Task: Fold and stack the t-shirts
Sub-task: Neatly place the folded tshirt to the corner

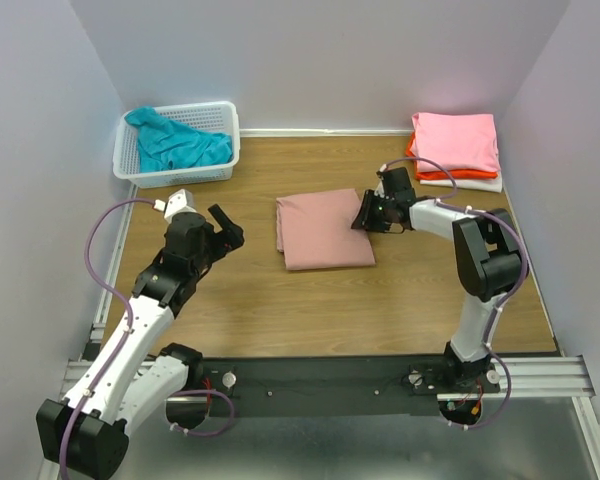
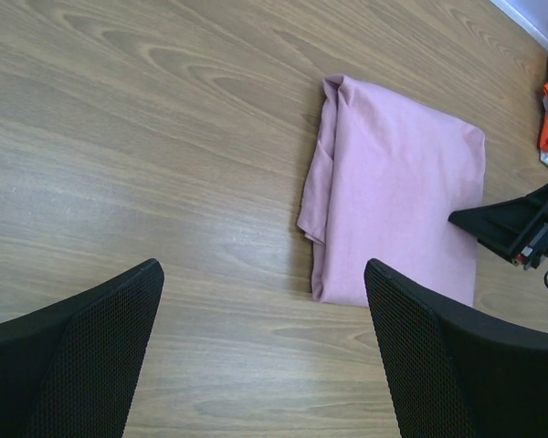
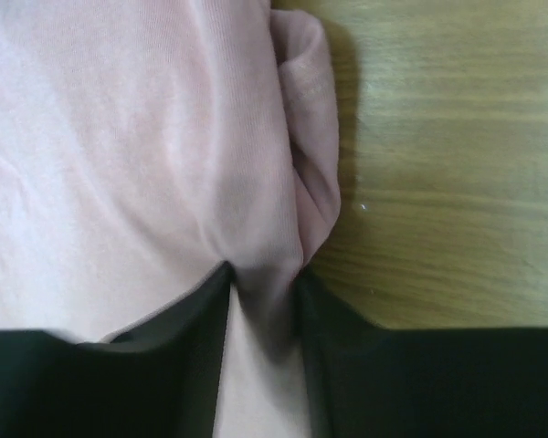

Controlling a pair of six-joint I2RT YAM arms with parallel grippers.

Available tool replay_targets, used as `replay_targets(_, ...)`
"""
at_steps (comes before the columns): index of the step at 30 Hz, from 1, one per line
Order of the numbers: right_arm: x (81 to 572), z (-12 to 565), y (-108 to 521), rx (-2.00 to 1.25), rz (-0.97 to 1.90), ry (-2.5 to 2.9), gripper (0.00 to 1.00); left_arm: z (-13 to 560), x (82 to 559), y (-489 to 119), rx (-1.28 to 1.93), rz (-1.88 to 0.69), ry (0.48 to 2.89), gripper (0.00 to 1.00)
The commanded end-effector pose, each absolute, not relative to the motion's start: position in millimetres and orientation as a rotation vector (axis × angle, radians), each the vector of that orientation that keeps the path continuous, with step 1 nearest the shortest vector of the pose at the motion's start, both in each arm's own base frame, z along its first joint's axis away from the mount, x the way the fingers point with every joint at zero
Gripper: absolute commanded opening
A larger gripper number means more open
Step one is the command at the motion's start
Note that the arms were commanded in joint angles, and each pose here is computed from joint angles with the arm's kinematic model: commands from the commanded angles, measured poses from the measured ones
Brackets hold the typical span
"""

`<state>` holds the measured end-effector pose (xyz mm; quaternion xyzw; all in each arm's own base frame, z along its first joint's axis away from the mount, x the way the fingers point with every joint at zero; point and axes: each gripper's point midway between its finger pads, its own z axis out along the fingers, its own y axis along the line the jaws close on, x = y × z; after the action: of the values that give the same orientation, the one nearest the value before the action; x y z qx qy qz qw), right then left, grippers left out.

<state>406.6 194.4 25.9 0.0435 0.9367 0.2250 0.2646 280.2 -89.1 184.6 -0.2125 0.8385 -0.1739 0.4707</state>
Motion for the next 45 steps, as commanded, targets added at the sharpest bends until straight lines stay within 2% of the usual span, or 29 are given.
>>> replay_targets(1, 391, -3, 199, 0.091, 0.614, 2.636, 0.33, 186, 277, -78, -0.556, -0.379, 2.033, 0.98)
replay_targets(3, 396, -4, 204, 0.053, 0.624, 2.631, 0.28, 185, 277, -78, -0.562, -0.375, 2.033, 0.98)
replay_targets(6, 400, -8, 208, 0.004, 0.636, 2.633, 0.15, 185, 278, -78, -0.562, -0.368, 2.038, 0.99)
replay_targets(7, 406, -4, 210, -0.010, 0.635, 2.616, 0.06, 184, 279, -77, -0.563, -0.361, 2.041, 0.98)
replay_targets(9, 413, -1, 207, -0.055, 0.601, 2.595, 0.00, 182, 279, -73, -0.585, -0.335, 2.042, 0.99)
replay_targets(14, 448, 32, 195, -0.170, 0.441, 2.460, 0.00, 183, 278, -67, -0.620, -0.306, 2.032, 0.98)
replay_targets(18, 484, 64, 159, -0.224, 0.129, 2.332, 0.00, 187, 277, -62, -0.641, -0.289, 2.009, 0.98)
replay_targets(23, 519, 100, 115, -0.169, -0.223, 2.209, 0.00, 188, 277, -56, -0.668, -0.266, 1.992, 0.98)
replay_targets(29, 550, 137, 86, -0.108, -0.476, 2.092, 0.00, 187, 278, -52, -0.689, -0.236, 1.984, 0.98)
replay_targets(45, 609, 203, 52, -0.047, -0.653, 1.931, 0.00, 181, 286, -44, -0.720, -0.153, 1.996, 0.98)
